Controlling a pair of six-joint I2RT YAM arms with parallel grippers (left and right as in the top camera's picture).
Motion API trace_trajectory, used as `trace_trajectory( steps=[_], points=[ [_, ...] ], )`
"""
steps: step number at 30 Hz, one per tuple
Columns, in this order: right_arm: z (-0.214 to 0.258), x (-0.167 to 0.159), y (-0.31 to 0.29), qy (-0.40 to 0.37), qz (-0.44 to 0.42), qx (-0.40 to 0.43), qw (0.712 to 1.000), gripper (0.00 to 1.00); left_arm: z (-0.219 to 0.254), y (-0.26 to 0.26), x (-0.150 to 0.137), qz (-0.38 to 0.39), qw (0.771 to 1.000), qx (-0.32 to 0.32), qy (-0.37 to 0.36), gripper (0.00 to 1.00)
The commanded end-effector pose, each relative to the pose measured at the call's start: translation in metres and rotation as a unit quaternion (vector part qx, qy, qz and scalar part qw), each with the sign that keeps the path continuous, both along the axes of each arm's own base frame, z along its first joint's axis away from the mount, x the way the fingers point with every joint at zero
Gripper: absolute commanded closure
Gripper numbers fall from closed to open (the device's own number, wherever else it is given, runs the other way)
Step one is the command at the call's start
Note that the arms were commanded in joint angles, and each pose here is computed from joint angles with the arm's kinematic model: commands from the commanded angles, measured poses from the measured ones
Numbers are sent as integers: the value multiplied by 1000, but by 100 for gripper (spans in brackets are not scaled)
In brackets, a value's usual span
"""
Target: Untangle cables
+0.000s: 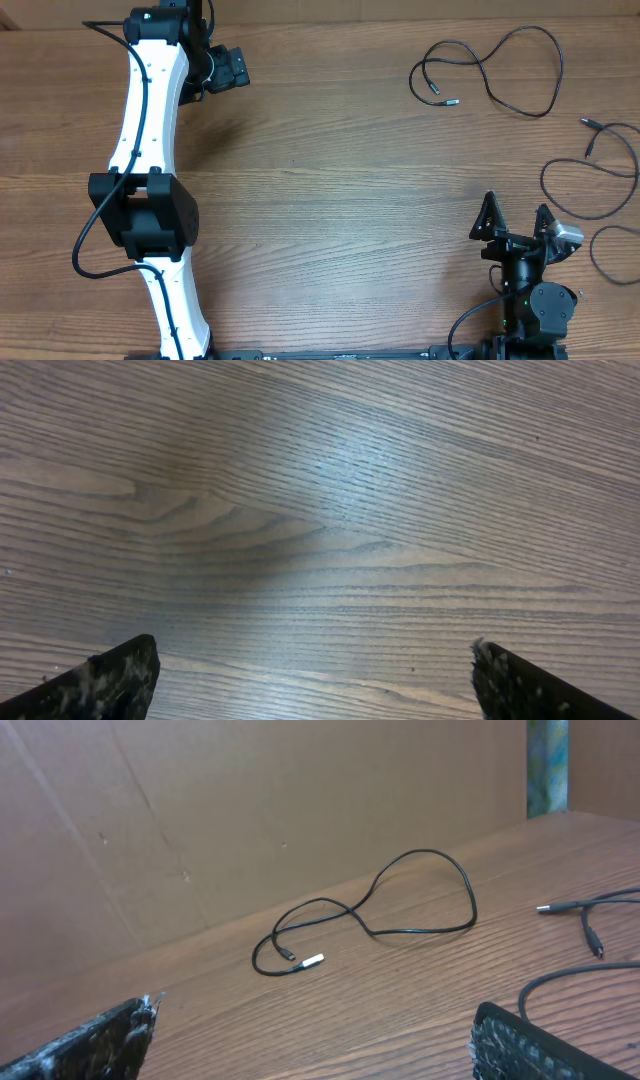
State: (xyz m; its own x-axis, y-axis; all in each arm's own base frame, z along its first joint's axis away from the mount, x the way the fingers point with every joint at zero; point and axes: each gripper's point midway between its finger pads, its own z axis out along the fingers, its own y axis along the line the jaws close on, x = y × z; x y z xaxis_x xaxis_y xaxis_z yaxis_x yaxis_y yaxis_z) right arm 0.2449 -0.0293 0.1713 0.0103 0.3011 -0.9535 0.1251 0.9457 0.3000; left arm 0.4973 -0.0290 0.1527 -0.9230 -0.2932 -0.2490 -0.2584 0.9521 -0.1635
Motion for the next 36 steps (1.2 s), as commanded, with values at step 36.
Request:
trace_trajectory(
  steps=[36],
  points=[
    [-2,1,7,10,22,-117,993,0,4,0,4,-9,1000,6,-10,0]
  ],
)
